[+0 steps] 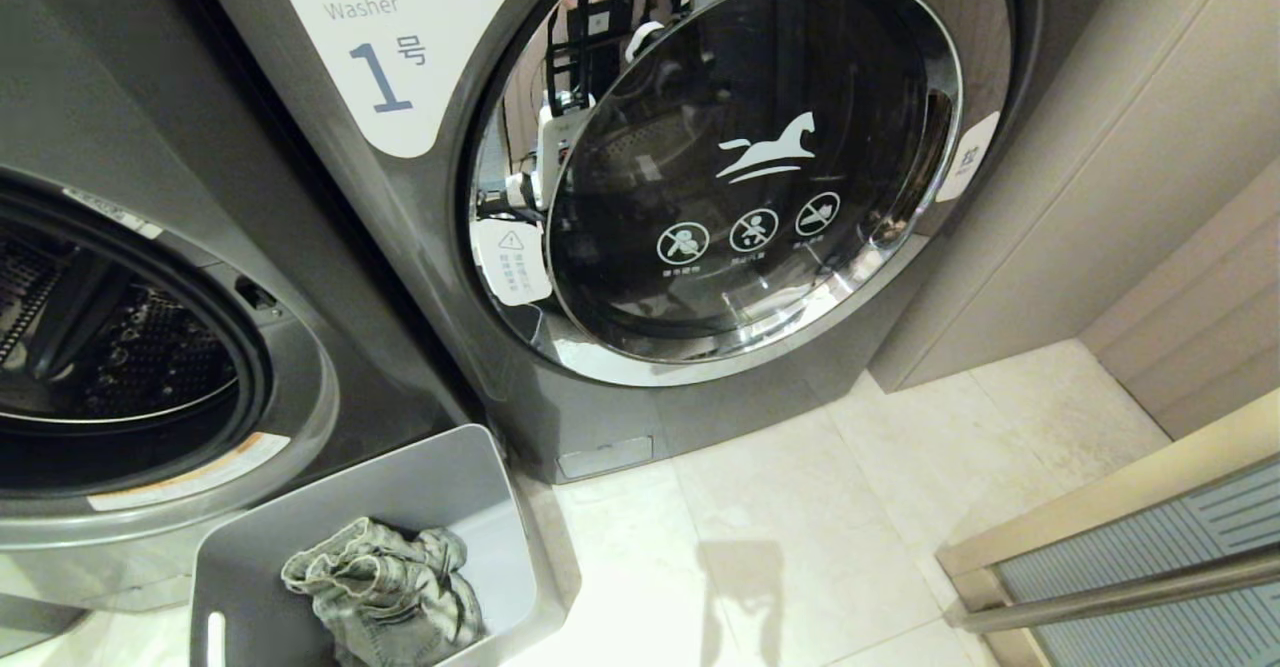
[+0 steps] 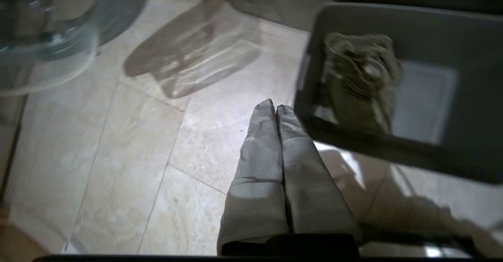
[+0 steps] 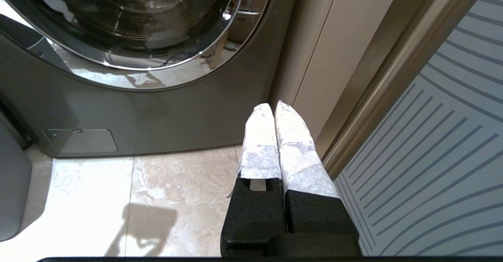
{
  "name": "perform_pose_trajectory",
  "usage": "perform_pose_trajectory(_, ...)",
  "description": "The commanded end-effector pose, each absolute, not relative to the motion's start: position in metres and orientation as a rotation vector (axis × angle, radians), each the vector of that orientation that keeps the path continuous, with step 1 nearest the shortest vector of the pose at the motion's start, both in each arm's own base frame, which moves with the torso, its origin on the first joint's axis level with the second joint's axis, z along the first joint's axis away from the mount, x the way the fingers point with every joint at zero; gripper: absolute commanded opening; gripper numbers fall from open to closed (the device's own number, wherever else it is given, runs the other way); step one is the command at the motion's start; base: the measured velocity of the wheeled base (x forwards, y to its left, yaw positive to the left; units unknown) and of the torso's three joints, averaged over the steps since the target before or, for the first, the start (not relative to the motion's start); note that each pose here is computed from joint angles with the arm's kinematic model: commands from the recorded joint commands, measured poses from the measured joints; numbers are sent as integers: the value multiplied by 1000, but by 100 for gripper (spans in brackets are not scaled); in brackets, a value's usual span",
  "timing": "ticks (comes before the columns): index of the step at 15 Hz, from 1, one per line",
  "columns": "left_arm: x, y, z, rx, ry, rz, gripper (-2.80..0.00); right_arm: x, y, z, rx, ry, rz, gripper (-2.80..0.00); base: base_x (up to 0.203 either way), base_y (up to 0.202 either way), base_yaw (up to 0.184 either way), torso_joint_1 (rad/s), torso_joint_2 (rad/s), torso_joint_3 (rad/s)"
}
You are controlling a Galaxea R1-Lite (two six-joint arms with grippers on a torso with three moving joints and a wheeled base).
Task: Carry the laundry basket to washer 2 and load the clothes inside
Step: Open the lid of the washing machine
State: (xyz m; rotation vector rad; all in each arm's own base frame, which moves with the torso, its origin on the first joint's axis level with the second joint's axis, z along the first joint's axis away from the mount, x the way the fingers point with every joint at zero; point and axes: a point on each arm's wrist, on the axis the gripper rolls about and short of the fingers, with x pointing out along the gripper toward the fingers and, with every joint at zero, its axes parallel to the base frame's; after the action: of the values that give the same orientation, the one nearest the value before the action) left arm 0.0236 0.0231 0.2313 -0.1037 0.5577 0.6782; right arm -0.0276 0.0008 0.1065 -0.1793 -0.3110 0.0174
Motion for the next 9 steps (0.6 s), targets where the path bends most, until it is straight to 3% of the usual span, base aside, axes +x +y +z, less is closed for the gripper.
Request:
perform_pose_trajectory(1,24,10,216,-15,582,341,-280,-24,1,96,-180,-273,22,-280,0,0,0,0,0,0)
perform_pose_trajectory(6,11,-4,184,66,512,-278,-280,-24,1,96,-180,-273,22,-280,0,0,0,0,0,0)
perform_pose_trajectory(9,-17,1,145,49,387,-341,-280,-24,1,96,-180,-272,22,-280,0,0,0,0,0,0)
